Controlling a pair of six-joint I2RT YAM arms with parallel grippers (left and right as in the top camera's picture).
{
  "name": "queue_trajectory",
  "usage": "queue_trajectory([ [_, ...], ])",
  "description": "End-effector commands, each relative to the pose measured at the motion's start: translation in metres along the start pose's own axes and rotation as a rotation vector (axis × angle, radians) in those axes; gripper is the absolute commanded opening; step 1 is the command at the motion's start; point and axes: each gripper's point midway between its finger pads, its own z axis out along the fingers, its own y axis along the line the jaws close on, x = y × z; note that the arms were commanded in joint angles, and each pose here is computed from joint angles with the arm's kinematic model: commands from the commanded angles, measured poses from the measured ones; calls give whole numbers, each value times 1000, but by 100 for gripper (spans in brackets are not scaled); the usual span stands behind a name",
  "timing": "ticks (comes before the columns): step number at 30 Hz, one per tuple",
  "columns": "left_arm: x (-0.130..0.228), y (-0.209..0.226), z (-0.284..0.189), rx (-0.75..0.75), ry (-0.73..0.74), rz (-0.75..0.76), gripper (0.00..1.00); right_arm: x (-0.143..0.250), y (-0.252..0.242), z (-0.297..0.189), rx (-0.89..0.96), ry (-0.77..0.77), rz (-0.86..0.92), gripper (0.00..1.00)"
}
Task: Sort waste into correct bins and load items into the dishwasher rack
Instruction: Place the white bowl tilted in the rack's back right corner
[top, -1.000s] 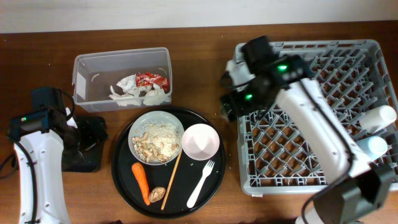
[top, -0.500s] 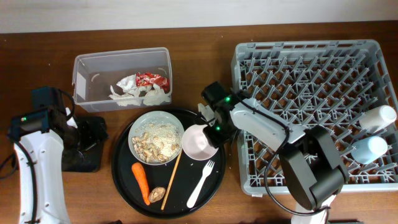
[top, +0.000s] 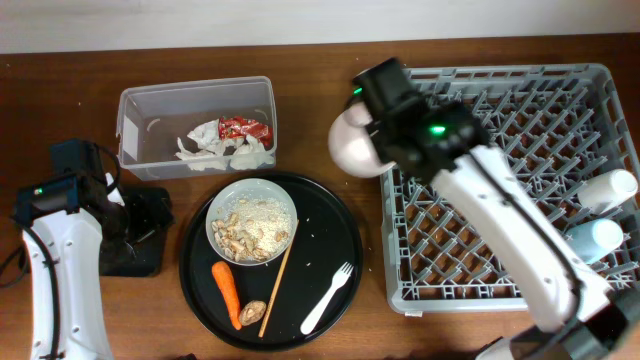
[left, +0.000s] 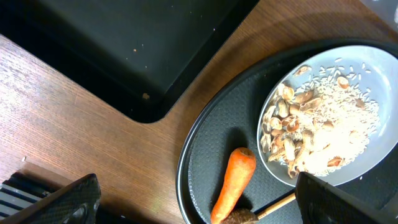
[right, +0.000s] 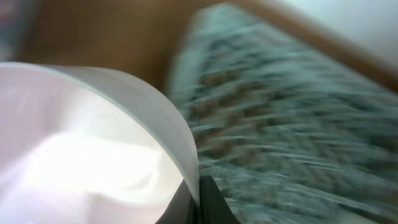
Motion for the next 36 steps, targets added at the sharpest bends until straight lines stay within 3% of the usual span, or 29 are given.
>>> queue_trajectory([
  [1, 0, 2, 1, -5, 1, -15, 99, -3, -141, -32, 646, -71, 227, 4],
  [2, 0, 2, 1, -5, 1, -15, 99, 0, -179, -41, 823, -91, 330, 4],
  [6, 0, 2, 1, -5, 1, -15, 100, 21, -257, -22, 1022, -69, 541, 4],
  [11, 0, 2, 1, -5, 1, -15, 99, 76, -317, 31, 1163, 126, 581, 4],
  [15, 0, 2, 1, -4, 1, -15, 99, 102, -341, 82, 1143, 203, 586, 4],
  [24, 0, 2, 1, -5, 1, -16, 100, 130, -318, 177, 1061, 330, 476, 4],
  [36, 0, 2, 1, -5, 2, -16, 99, 151, -268, 206, 944, 394, 386, 4],
])
